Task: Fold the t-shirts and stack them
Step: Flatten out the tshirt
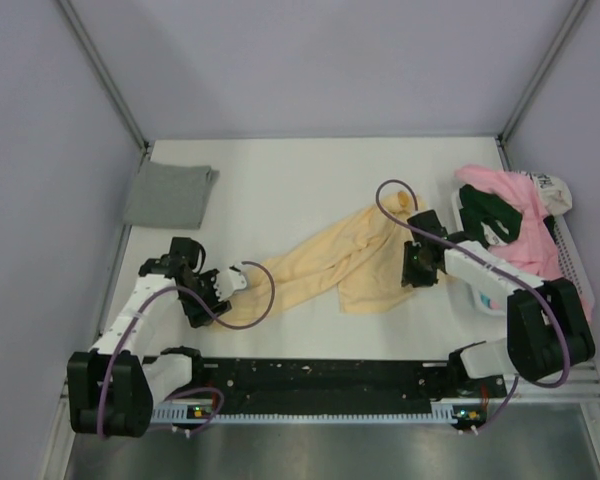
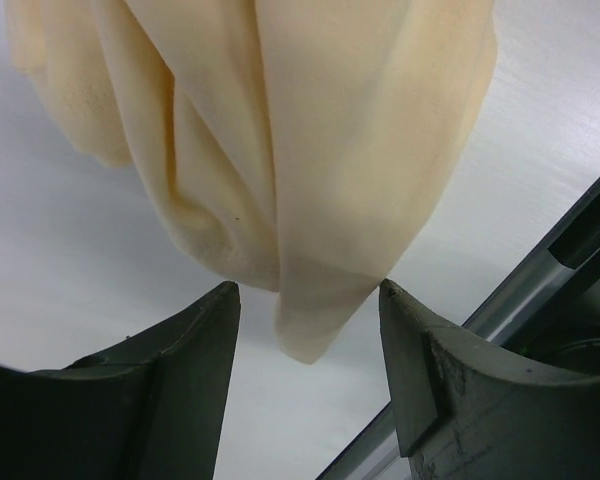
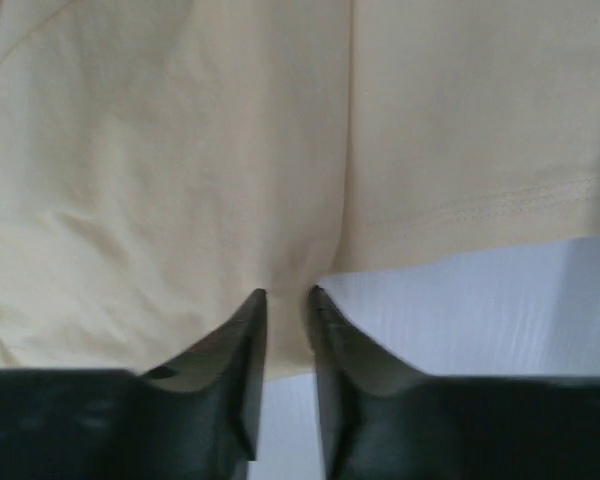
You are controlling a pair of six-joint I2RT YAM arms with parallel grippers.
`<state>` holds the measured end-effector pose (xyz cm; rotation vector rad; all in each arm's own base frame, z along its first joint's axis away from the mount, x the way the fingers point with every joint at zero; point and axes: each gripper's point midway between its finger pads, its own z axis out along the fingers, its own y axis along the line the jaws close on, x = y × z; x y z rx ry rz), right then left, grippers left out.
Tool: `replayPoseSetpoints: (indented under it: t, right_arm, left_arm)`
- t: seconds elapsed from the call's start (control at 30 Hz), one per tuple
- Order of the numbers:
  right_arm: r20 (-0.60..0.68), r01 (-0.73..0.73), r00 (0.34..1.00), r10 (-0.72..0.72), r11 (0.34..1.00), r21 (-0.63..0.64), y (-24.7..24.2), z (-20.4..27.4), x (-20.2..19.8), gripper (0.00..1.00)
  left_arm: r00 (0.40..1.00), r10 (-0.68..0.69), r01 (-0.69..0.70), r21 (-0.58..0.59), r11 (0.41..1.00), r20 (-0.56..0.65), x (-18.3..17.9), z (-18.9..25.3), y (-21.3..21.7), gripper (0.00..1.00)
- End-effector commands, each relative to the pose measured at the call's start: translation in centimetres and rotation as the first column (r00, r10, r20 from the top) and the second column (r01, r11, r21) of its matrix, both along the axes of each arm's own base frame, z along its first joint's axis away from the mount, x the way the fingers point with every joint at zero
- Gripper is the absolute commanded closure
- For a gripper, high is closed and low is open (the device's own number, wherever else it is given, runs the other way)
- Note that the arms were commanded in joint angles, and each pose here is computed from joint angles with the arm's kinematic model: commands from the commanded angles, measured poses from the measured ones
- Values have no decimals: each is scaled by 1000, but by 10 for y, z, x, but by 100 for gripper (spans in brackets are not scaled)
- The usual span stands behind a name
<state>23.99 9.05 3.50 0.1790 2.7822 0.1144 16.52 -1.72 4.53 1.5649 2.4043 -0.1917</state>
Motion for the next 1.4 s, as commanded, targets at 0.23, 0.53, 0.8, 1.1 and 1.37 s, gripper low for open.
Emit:
replayPoseSetpoints:
  t: [0.23, 0.53, 0.8, 1.1, 1.37]
  right_arm:
    - [136, -12, 991, -7, 990, 143, 16, 34, -3, 100]
    - [417, -62, 909, -30, 977, 206, 15, 127, 6, 100]
    - [549, -91, 835, -36, 975, 203, 9, 189, 7, 100]
    - [802, -192, 597, -31, 965, 180, -4, 354, -16, 100]
    - [967, -379, 240, -86, 909, 175, -11, 517, -100, 100]
  left_arm:
    - [1000, 16, -17, -68, 998, -23, 10, -4, -12, 38]
    - [995, 67, -69, 22, 997, 68, 41, -17, 5, 43]
    - [983, 78, -71, -44, 996, 168, 48, 37, -5, 100]
    - [903, 188, -206, 5, 979, 386, 74, 157, 19, 100]
    - [780, 155, -115, -104, 988, 606, 41, 302, 5, 100]
